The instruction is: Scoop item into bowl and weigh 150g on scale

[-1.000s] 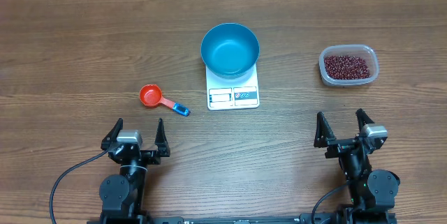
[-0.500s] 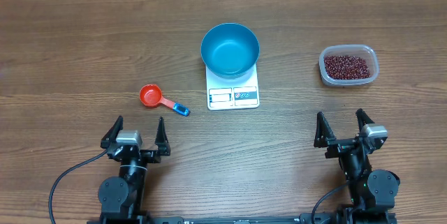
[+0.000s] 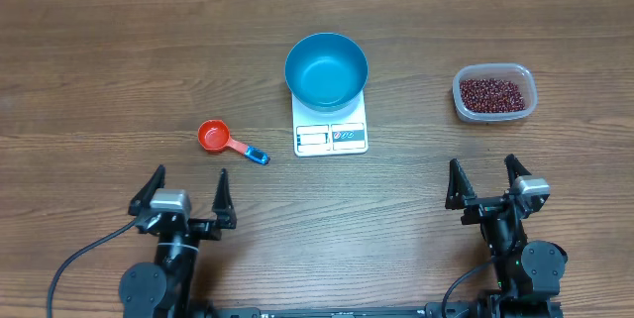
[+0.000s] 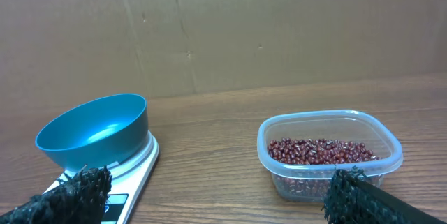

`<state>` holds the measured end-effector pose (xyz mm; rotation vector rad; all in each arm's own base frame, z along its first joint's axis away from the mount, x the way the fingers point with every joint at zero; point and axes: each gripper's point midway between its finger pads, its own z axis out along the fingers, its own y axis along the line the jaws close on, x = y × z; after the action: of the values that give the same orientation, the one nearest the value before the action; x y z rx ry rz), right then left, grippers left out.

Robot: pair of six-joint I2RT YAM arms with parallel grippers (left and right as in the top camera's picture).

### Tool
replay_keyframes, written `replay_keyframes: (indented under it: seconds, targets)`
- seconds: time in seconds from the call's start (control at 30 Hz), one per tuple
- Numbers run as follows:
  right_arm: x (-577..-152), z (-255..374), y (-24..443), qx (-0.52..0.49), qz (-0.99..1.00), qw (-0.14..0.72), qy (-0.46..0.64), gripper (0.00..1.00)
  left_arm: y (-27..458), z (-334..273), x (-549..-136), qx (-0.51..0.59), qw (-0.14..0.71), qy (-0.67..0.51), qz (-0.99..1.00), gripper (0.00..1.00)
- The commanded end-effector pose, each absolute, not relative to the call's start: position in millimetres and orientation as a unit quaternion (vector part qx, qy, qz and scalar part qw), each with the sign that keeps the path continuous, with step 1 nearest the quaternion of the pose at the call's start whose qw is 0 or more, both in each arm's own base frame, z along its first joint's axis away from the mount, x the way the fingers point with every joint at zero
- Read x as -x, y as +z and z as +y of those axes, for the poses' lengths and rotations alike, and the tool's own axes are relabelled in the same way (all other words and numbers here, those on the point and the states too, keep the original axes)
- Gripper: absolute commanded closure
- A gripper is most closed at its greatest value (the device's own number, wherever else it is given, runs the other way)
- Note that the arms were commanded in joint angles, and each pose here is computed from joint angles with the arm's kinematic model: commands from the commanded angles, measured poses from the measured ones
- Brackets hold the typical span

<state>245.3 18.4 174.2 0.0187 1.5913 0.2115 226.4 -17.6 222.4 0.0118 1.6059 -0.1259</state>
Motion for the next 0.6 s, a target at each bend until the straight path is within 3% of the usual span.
replay_keyframes:
  seconds: [0.0,0.37,0.57]
  targets:
    - [-245.3,17.7,172.6,-0.008,0.711,0.697,0.091,0.0,249.9,-5.7,-216.8,0.03,0.702,-0.044,0.71,0.0]
    - [-245.3,17.7,172.7,-0.008,0.711,0.697,0.091,0.0,278.3,-4.2,-231.5,0.036,0.663,-0.037,0.747,0.0]
    - [-245.3,17.7,172.6,-0.008,0.711,0.697,0.091,0.0,285.8,-5.7,-254.3,0.036,0.596,-0.031,0.801,0.0]
